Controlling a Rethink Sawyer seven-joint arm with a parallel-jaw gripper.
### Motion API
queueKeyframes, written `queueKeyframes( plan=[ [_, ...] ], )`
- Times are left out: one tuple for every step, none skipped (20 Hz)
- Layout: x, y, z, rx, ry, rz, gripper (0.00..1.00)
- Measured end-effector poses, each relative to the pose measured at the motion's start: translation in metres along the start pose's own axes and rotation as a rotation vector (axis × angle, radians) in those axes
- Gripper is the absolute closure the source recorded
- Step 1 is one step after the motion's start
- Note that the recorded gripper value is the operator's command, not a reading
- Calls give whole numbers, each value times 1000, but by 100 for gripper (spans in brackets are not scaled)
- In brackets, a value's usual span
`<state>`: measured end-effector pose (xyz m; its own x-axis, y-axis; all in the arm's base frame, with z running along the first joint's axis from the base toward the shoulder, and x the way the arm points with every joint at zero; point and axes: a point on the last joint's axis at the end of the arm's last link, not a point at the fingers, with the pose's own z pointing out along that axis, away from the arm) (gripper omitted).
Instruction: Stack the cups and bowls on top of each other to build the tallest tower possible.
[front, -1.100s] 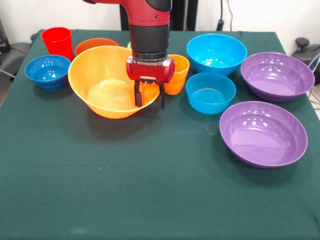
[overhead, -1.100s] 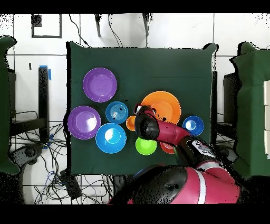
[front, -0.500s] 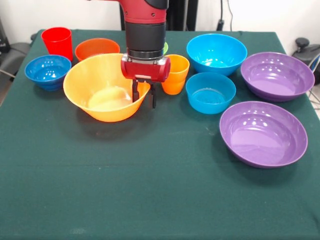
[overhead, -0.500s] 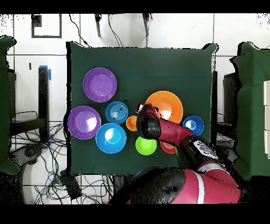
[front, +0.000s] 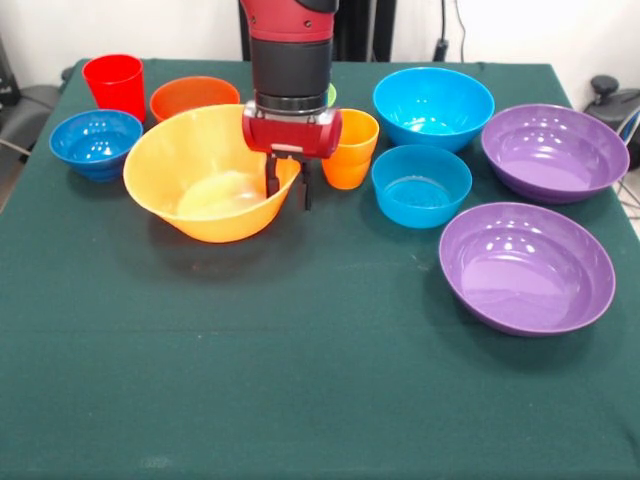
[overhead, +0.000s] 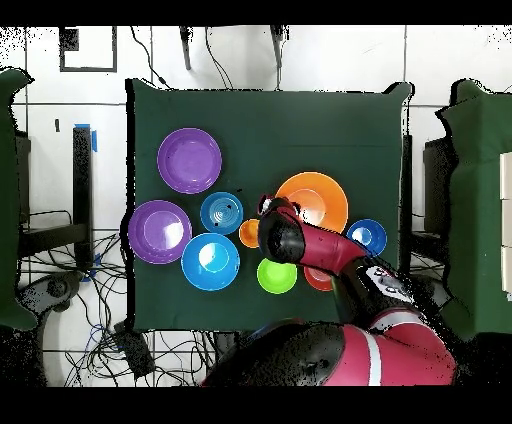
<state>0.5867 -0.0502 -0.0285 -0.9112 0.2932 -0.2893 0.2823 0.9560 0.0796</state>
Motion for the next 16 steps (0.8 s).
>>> queueKeyframes(
  plan=[
    [0, 0, -1, 1, 5, -2, 100],
    [-3, 2, -8, 10, 30, -11, 100],
    [-5, 2, -12, 15, 39, -16, 100],
    [-7, 3, -16, 21, 45, -22, 100],
    [-11, 3, -19, 27, 49, -26, 100],
    [-17, 4, -25, 39, 56, -36, 100],
    [-22, 5, -28, 46, 60, -42, 100],
    [-24, 6, -29, 49, 61, -45, 100],
    [-32, 9, -31, 57, 61, -55, 100],
    [-40, 13, -33, 64, 62, -65, 100],
    [-42, 14, -34, 65, 61, -68, 100],
    [-49, 19, -35, 69, 55, -77, 100],
    [-54, 23, -36, 70, 50, -86, 100],
    [-57, 25, -36, 71, 47, -91, 100],
    [-61, 29, -37, 71, 40, -98, 100],
    [-65, 33, -38, 71, 32, -104, 100]
  ],
)
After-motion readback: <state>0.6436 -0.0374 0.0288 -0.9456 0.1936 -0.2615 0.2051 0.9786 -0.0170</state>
